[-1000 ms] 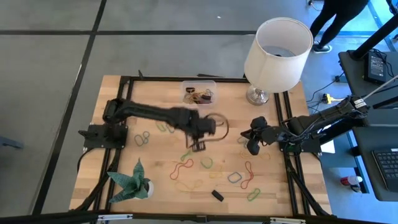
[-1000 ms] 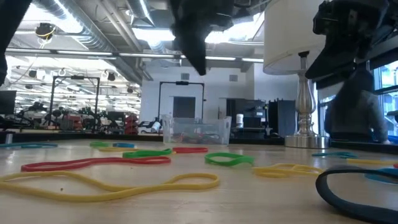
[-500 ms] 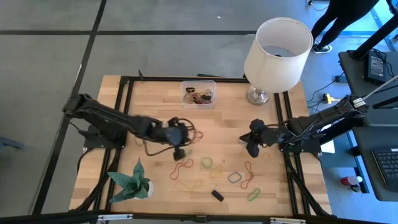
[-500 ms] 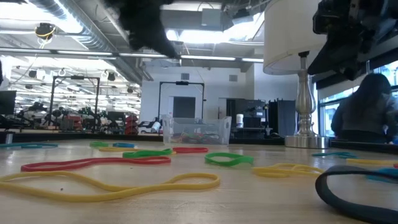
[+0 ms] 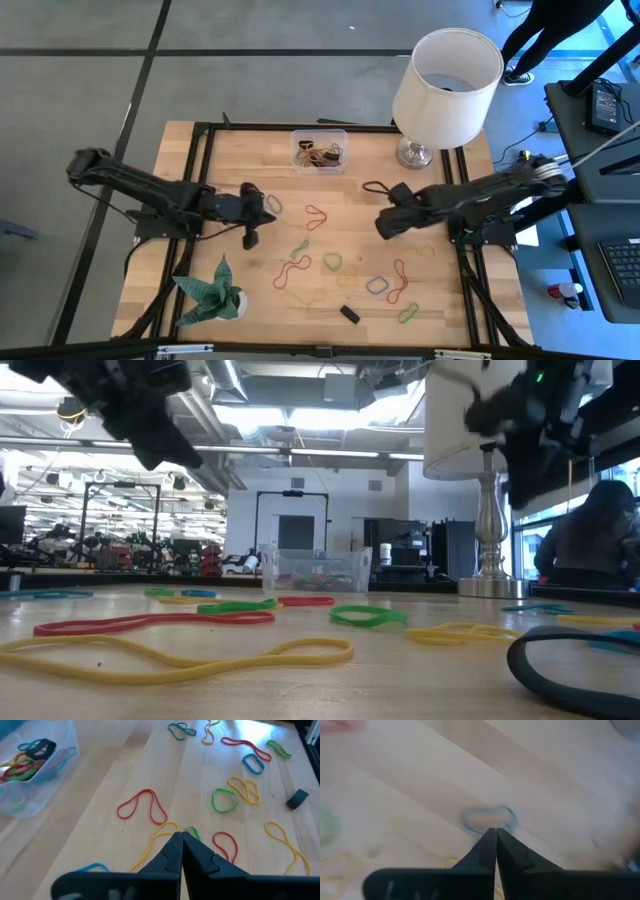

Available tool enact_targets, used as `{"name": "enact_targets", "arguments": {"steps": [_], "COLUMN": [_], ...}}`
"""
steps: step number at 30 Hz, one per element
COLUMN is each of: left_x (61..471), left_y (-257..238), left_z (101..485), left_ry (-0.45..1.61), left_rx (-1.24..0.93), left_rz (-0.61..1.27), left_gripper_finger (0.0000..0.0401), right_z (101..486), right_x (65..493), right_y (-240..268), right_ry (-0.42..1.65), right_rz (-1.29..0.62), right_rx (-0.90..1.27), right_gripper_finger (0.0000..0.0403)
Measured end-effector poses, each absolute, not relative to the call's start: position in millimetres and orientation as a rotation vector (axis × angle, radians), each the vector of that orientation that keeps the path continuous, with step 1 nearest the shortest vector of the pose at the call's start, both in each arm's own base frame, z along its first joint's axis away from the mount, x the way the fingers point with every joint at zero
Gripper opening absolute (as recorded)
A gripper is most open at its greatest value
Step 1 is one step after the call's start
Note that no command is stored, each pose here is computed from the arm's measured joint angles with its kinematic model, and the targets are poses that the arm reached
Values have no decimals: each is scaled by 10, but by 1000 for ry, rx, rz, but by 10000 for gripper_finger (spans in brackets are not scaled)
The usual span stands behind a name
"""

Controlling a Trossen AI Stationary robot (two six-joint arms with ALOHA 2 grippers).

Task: Pick and place rubber bands into bin
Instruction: Put the blue rubber band into the transparent bin

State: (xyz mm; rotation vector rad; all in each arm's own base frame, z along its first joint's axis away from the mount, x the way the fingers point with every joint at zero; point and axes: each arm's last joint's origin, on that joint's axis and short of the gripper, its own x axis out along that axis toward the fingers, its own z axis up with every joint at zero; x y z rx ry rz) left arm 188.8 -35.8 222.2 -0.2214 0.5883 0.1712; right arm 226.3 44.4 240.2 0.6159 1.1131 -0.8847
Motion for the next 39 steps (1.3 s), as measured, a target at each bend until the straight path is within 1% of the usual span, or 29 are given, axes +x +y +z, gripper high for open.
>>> {"name": "enact_targets", "arguments": {"steps": [4,8,15,17,19,22,26,29,32,33,37,39], "left_x": [1719,1592,1453,1417,1392,1367,1355,1355,1353,1353,1352,1351], "left_y": [-319,-289,-266,-257,-251,-249,-253,-261,-269,-273,-280,-280], "left_z": [2170,2145,2250,2274,2297,2316,2324,2323,2319,2319,2317,2315], "left_ry": [561,528,455,439,423,409,406,410,418,420,424,427], "left_rx": [-212,-187,-104,-93,-91,-96,-103,-108,-115,-118,-122,-121], "left_rz": [160,142,63,58,55,43,19,-8,-36,-48,-73,-75], "left_gripper_finger": [1,1,2,1,2,1,2,2,2,2,2,2], "right_z": [2179,1951,1700,1632,1548,1437,1314,1224,1203,1216,1372,1588], "right_x": [2350,2412,2510,2531,2568,2617,2664,2652,2658,2665,2772,2903], "right_y": [372,352,369,374,389,403,417,417,419,423,435,445], "right_ry": [1251,1268,1287,1304,1336,1352,1356,1344,1324,1324,1278,1189], "right_rz": [-994,-1112,-1232,-1251,-1249,-1254,-1284,-1274,-1263,-1261,-1242,-1189], "right_rx": [718,806,816,806,825,834,860,885,910,911,914,928], "right_gripper_finger": [47,90,169,183,187,178,138,89,25,14,6,3]}}
